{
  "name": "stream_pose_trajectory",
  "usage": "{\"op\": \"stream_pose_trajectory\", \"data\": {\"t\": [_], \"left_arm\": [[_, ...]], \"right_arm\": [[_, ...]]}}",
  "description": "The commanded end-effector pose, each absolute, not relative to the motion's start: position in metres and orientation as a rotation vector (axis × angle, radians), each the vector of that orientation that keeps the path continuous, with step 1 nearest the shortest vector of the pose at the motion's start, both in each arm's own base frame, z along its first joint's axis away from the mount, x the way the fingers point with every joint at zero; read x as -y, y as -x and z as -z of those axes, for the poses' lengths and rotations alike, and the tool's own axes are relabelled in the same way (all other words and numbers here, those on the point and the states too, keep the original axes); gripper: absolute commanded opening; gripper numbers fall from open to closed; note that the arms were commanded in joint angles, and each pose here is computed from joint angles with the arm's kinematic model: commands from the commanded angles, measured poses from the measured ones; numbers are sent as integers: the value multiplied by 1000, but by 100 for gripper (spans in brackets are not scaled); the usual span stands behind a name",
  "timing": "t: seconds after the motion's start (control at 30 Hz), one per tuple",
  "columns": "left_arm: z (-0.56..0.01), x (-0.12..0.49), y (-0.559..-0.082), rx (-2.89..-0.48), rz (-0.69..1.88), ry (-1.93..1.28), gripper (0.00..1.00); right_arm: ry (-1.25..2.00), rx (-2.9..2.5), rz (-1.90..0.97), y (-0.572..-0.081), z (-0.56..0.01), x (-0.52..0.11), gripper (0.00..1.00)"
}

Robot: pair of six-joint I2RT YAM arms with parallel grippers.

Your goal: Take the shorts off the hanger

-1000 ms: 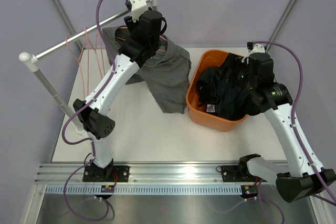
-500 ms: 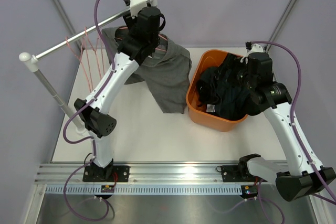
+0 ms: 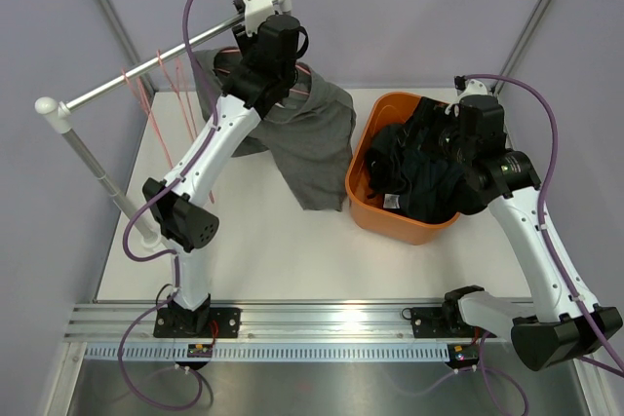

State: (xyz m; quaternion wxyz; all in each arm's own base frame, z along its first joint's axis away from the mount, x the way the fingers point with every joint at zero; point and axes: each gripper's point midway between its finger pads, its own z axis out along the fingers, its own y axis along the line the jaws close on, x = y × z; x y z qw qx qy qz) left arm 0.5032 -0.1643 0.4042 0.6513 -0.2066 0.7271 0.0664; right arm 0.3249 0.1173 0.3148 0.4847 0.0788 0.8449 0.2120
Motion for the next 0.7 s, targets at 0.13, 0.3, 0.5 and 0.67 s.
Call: {"op": "stream_pose_trajectory", "data": {"t": [0.13,0.3,0.5,0.67], "left_arm": [[-413,167,-508,-1623,-100,486,40],[-411,168,-505,-1641,-92,477,14],[-419,160,-491,-1649,-82,458,0],[-441,156,-476,-1644,-70,390,0]], "right_arm": [[-156,-2007,-549,-328,-335,-123,90],[-153,-2007,-556,-326,-336,-124,90],[-159,-2008,-568,-324,-336,-125,90],[-167,-2012,-568,-325,-334,-124,90]]}}
